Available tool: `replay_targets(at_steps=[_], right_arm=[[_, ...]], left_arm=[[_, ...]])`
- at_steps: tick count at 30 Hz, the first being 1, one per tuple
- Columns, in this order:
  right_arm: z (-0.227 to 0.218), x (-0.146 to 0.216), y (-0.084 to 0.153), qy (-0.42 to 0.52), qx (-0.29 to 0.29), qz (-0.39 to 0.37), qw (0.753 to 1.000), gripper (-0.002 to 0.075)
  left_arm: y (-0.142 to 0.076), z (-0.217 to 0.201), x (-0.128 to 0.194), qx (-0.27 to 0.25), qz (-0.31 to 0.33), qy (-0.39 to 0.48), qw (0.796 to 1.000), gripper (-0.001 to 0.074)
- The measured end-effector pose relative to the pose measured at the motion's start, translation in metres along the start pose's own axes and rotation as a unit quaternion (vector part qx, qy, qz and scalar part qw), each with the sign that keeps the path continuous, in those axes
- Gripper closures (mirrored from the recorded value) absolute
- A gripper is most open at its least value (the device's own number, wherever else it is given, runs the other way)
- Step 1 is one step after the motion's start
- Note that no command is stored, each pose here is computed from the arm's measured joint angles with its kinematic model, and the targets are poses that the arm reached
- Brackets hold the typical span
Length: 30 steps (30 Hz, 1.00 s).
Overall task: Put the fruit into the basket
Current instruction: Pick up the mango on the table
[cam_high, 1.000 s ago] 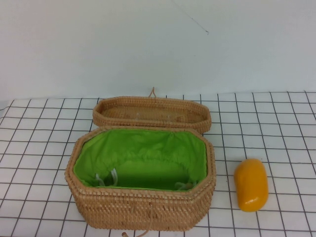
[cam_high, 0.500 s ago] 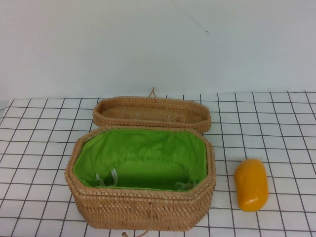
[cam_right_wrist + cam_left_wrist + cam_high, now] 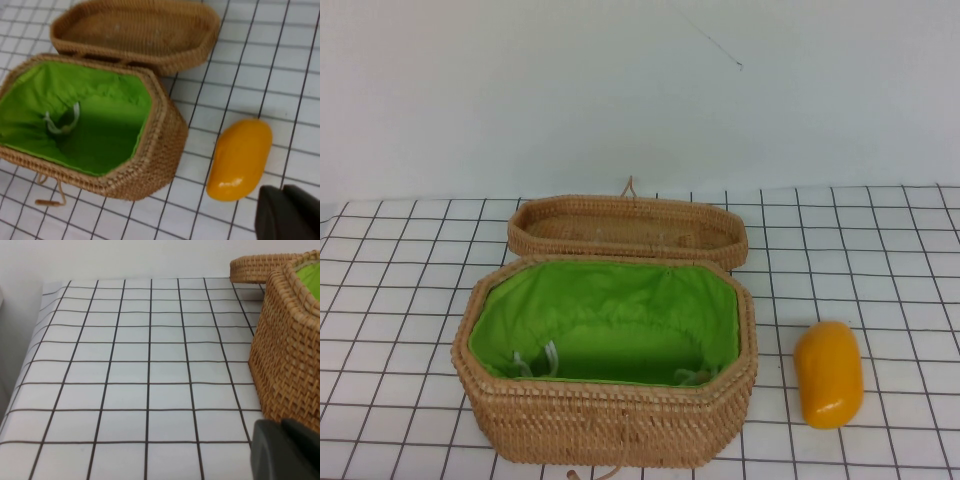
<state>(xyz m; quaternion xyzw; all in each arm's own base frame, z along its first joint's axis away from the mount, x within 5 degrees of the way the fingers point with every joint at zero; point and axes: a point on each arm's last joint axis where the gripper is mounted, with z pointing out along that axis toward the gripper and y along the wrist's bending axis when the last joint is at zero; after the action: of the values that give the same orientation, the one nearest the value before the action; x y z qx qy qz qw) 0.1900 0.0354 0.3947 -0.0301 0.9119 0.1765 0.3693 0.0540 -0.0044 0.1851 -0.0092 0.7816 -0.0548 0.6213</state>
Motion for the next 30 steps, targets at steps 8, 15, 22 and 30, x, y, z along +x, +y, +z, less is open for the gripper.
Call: replay_targets(at_steps=[8,15,22,30], right_arm=[[0.051,-0.004,0.015,0.081,0.061,0.009,0.995,0.0726],[0.090,-0.006,0.038,0.129,0.081,-0.005,0.988,0.0679],[0.143,0.001,0.034,0.214,0.097,-0.002,0.972,0.0609],[0.187,0.014,0.029,0.267,0.097,-0.003,0.959,0.0598]], left_arm=[[0.000,0.000,0.000,0.000,0.000,0.000,1.000,0.0738],[0.000,0.000,0.000,0.000,0.000,0.000,1.000,0.0738],[0.000,0.000,0.000,0.000,0.000,0.000,1.000,0.0738],[0.000,0.000,0.000,0.000,0.000,0.000,1.000,0.0738]])
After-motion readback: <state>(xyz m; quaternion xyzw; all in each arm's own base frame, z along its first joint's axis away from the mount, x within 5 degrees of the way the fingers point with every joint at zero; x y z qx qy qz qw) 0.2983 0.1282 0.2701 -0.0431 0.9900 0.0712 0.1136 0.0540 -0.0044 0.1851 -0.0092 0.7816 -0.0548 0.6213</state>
